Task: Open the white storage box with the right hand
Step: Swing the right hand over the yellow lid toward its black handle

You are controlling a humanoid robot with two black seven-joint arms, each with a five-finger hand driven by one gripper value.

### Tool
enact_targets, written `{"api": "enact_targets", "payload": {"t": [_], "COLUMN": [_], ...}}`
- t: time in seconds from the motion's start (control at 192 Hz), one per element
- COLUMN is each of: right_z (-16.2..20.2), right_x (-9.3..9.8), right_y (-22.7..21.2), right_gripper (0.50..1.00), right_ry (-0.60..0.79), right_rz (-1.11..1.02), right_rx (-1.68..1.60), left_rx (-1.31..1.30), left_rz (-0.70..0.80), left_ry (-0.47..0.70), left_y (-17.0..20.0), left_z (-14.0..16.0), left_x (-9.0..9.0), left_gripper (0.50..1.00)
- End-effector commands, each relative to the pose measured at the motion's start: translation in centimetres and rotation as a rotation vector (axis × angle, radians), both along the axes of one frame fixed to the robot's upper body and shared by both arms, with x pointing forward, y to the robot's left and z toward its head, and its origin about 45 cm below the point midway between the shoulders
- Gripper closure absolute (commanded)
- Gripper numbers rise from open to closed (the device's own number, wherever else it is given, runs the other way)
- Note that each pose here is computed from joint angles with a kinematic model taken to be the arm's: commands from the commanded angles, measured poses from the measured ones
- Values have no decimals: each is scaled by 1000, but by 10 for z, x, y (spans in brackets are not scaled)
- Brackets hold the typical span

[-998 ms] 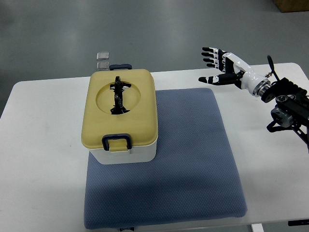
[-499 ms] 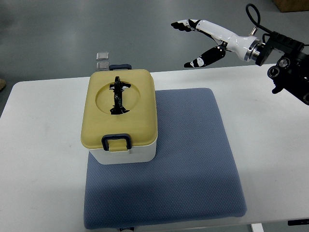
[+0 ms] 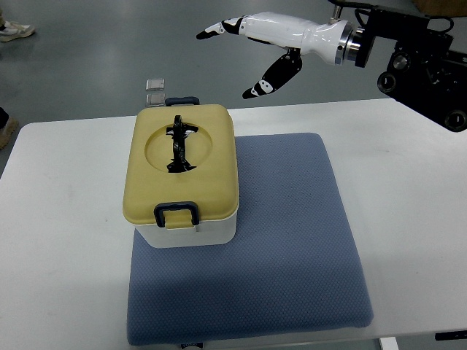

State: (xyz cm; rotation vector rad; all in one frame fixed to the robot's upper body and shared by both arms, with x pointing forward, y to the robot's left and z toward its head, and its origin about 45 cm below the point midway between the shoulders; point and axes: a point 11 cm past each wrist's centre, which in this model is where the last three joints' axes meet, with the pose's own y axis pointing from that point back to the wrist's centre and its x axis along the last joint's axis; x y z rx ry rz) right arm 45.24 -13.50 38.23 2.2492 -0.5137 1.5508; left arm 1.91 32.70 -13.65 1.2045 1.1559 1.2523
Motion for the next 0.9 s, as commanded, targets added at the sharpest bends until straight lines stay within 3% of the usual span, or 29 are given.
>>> {"api": "enact_targets", "payload": {"t": [0.0,0.447,0.696,0.894], "right_z": [-2,13,0,-8], "right_x": [-4,-19,-38,-43], "right_y": [13,71,110,113], "right_gripper": [619,630,636,650], "right_ry": [-22,-102,-108,-130], "right_rz": [39,185,300,337], "right_rx": [-56,-180,-252,-317], "left_rx": [0,0,0,1], "left_rz": [0,0,-2,-3], "left_ry": [0,0,0,1], "left_y": [0,0,0,0], "left_z": [0,0,0,0], "left_x": [0,0,0,0], "left_gripper": [500,500,500,500]}}
